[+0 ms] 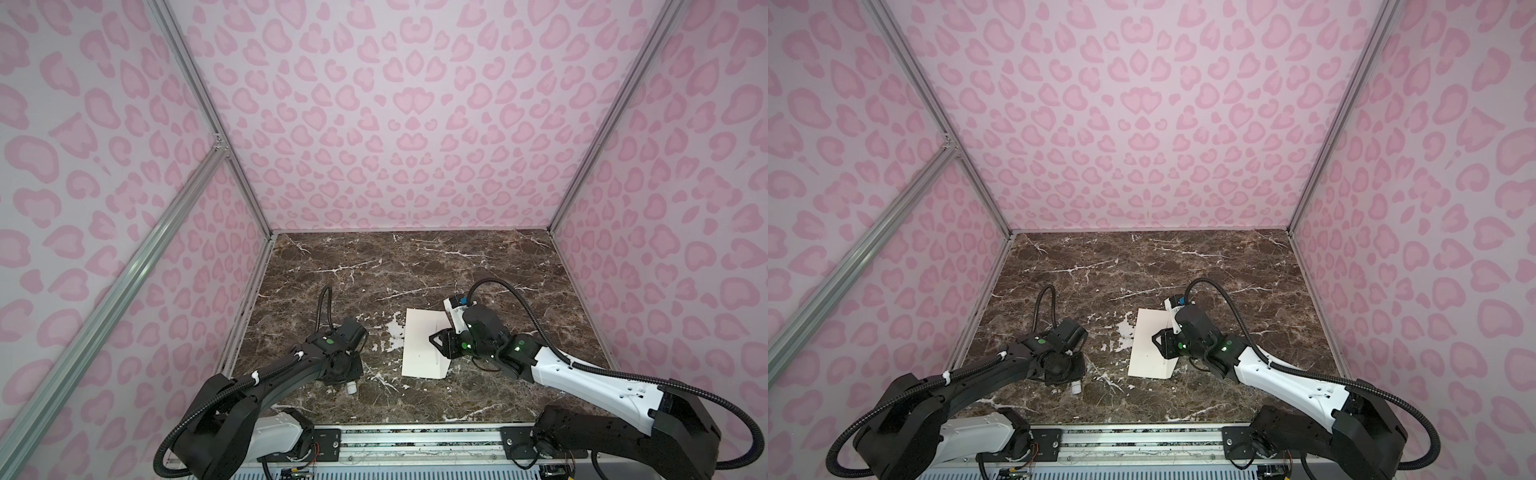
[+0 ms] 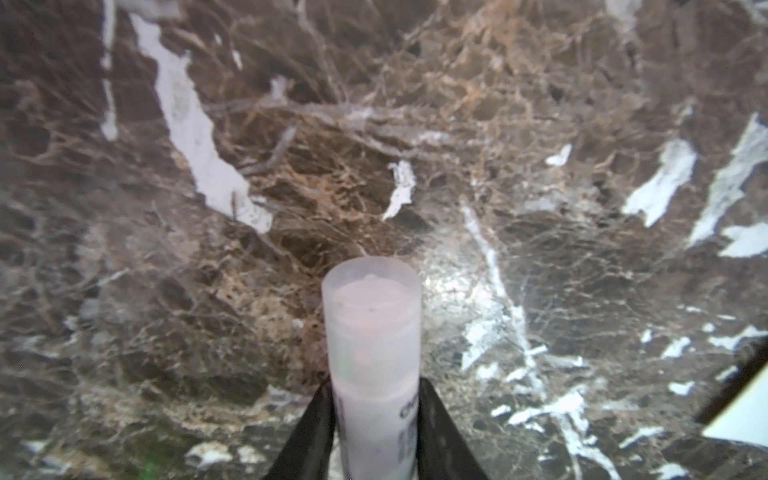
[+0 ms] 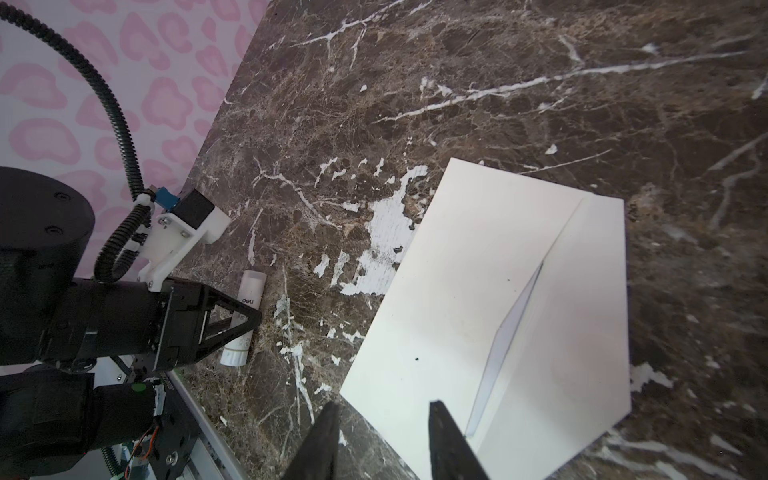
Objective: Place the letter into the envelope and seal it
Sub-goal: 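Lift the glue stick with the left gripper while the right gripper approaches it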
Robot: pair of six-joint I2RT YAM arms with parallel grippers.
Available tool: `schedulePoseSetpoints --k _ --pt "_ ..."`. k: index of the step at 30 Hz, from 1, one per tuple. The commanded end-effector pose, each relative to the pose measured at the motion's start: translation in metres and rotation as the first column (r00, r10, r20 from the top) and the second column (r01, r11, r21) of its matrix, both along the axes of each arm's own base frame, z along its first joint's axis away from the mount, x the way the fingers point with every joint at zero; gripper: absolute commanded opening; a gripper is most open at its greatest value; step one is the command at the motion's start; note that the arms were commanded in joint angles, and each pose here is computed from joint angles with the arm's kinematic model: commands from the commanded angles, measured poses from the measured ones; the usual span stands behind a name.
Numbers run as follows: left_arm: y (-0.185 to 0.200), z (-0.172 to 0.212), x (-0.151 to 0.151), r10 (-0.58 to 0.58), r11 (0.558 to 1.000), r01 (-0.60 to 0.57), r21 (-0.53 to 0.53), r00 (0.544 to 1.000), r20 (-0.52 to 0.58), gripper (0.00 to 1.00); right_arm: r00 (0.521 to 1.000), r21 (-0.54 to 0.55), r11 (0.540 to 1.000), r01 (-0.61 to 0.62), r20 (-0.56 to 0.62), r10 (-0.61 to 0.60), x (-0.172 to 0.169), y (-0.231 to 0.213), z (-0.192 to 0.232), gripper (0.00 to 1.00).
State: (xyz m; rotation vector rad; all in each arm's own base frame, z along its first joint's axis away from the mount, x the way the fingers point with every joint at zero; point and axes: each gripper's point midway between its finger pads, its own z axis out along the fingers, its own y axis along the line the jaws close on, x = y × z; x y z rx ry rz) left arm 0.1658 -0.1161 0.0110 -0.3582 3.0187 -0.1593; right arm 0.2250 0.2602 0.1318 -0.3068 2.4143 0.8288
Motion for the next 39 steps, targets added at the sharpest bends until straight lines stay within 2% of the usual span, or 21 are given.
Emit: schedulePoseSetpoints --k 1,17,24,29,33,36,39 --pt "-0.002 -0.006 -0.026 -0.008 1.0 0.005 -0.022 0.991 -0.132 0.34 1.0 0.005 1.0 -0.011 0.006 0.011 0.001 0.001 0.001 0.38" --pt "0.005 -0.016 -0.036 -0.007 0.996 0.03 0.078 0.96 -0.279 0.33 1.0 0.052 0.998 0.02 -0.017 -0.019 0.016 -0.009 -0.012 0.38" --pt "0.003 -0.024 -0.035 0.0 0.997 0.022 0.077 0.96 -0.28 0.26 0.999 0.047 0.999 0.023 -0.027 -0.021 0.019 -0.014 -0.014 0.38" --pt "-0.01 -0.004 -0.015 -0.049 0.997 0.058 0.047 0.985 -0.168 0.24 0.999 0.049 0.998 0.033 -0.014 -0.033 0.021 -0.016 -0.007 0.38" --pt "-0.034 0.041 0.02 -0.163 0.987 0.162 0.016 0.986 0.029 0.22 0.999 0.05 0.998 0.04 0.003 -0.04 0.025 -0.016 0.005 0.38" --pt "-0.056 0.088 0.051 -0.237 0.969 0.246 -0.015 0.946 0.223 0.2 0.998 0.04 0.998 0.049 0.04 -0.051 0.03 -0.019 0.02 0.38" --pt "-0.084 0.129 0.073 -0.287 0.936 0.344 -0.074 0.867 0.408 0.18 0.993 0.056 0.996 0.062 0.092 -0.067 0.032 -0.022 0.042 0.38"
